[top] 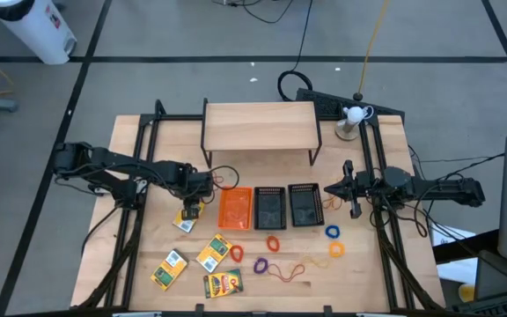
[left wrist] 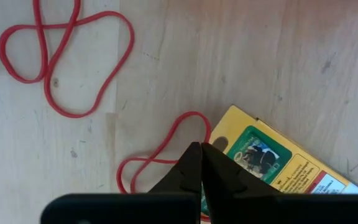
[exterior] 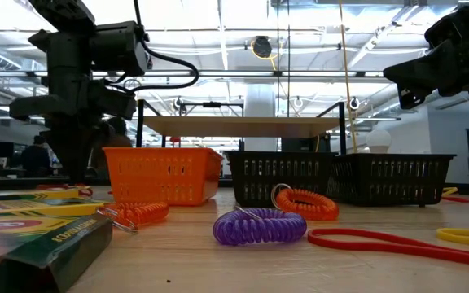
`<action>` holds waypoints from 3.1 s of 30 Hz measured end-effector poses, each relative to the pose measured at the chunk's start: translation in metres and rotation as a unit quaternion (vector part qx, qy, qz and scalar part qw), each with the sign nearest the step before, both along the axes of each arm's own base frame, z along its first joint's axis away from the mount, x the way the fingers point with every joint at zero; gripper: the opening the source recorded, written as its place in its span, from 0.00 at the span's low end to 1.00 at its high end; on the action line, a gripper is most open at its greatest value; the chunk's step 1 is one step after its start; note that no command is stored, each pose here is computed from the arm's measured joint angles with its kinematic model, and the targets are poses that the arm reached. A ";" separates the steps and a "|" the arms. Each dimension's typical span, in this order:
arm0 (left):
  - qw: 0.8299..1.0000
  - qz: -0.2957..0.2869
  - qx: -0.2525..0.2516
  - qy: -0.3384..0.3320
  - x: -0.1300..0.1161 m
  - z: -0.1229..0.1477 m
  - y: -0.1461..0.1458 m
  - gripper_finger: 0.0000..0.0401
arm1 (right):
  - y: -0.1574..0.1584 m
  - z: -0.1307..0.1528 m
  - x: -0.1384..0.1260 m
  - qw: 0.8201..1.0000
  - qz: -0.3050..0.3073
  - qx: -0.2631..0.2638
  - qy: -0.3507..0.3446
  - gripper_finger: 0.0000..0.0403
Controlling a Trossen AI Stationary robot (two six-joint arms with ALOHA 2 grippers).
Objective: Pick & Place Office Desk Supplies
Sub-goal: Put the yellow crayon box into the orange bin
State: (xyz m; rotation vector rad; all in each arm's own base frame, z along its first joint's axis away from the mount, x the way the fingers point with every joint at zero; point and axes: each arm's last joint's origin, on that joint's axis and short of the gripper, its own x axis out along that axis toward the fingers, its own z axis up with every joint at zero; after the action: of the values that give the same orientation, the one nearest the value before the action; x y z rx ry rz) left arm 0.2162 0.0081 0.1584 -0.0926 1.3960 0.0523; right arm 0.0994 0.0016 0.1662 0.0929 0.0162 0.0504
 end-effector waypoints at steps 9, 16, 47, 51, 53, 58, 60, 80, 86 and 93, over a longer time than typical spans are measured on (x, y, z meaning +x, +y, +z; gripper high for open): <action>1.000 0.001 -0.001 0.000 0.000 0.000 0.000 0.03 | 0.000 0.000 0.000 1.000 0.000 0.000 0.000 0.00; 1.000 -0.005 -0.022 -0.002 0.000 0.000 -0.001 0.11 | 0.000 0.000 0.000 1.000 0.000 0.000 0.000 0.00; 1.000 0.011 -0.003 0.018 -0.003 -0.001 0.000 0.38 | 0.000 0.000 0.000 1.000 0.000 0.000 0.000 0.00; 0.999 0.015 -0.007 0.027 -0.005 -0.001 0.000 0.38 | 0.000 0.000 0.000 1.000 0.000 0.000 0.000 0.00; 0.999 0.016 -0.007 0.027 -0.005 -0.001 0.000 0.38 | 0.000 0.000 0.000 1.000 0.000 0.000 0.000 0.00; 0.999 0.016 -0.007 0.026 -0.005 -0.001 0.000 0.38 | 0.000 0.000 0.000 1.000 0.000 0.000 0.000 0.00; 0.999 0.017 -0.007 0.026 -0.005 -0.001 0.000 0.38 | 0.000 0.000 0.000 1.000 0.000 0.000 0.000 0.00; 1.000 0.015 -0.007 -0.007 0.001 0.000 0.000 0.18 | 0.000 0.000 0.000 1.000 0.000 0.000 0.000 0.00; 1.000 0.019 -0.008 0.000 -0.002 -0.004 0.000 0.17 | 0.000 0.000 0.000 1.000 0.000 0.000 0.000 0.00; 1.000 0.024 -0.008 0.003 -0.005 -0.008 0.000 0.17 | 0.000 0.000 0.000 1.000 0.000 0.000 0.000 0.00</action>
State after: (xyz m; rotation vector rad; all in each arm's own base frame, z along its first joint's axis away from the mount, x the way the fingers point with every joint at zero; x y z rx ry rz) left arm 0.2116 0.0076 0.1504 -0.1408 1.4004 0.0816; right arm 0.0994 0.0016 0.1662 0.0932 0.0167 0.0510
